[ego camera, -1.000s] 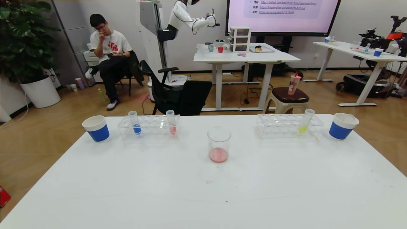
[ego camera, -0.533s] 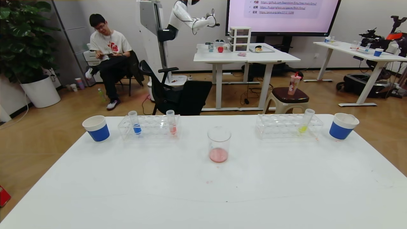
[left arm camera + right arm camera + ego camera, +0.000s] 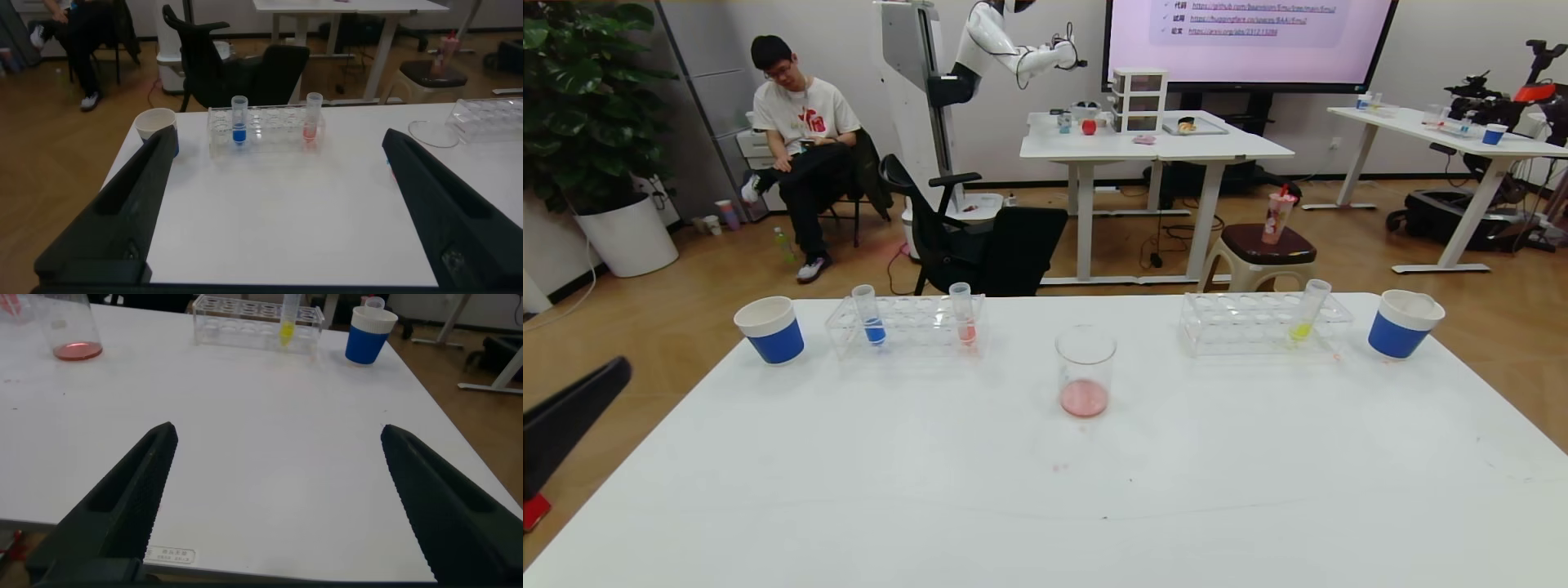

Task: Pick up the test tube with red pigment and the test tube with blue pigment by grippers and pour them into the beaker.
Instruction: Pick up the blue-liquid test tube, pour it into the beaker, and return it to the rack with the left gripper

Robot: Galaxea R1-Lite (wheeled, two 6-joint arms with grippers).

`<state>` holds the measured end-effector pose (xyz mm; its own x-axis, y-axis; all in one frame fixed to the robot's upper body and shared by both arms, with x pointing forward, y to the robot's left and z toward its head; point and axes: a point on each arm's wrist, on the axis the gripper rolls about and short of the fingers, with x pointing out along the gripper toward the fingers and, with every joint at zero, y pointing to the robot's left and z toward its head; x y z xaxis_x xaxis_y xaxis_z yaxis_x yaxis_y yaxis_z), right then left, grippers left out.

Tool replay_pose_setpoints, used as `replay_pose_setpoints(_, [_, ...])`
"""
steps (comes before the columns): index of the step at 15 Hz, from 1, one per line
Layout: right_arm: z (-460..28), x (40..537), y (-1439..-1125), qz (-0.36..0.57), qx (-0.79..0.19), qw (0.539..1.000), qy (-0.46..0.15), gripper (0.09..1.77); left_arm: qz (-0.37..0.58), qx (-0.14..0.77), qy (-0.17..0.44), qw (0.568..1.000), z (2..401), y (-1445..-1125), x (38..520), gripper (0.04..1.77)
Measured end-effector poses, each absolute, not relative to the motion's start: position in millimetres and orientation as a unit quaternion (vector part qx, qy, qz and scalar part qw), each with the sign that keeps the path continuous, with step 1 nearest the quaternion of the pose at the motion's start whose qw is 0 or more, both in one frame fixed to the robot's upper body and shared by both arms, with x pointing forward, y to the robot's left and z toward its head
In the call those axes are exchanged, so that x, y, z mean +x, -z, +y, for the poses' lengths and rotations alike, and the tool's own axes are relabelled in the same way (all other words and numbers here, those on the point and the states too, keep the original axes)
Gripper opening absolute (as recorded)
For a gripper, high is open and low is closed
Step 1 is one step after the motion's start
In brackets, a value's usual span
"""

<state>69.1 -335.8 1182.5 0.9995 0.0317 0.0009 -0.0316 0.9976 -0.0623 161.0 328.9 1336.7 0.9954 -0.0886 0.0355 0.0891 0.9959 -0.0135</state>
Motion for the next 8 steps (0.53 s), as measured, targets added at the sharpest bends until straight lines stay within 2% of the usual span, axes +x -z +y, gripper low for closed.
replay_pose_setpoints(3, [-335.8, 69.1, -1182.5, -0.001, -0.031, 0.999, -0.016, 1.74, 0.009, -0.005, 0.043, 0.999, 325.6, -1335.1, 221.3, 1.75])
replay_pose_setpoints(8, [-335.8, 69.1, -1182.5, -0.001, -0.031, 0.999, -0.016, 1.74, 0.050, 0.000, 0.040, 0.998, 320.5, -1294.3, 316.0, 1.75])
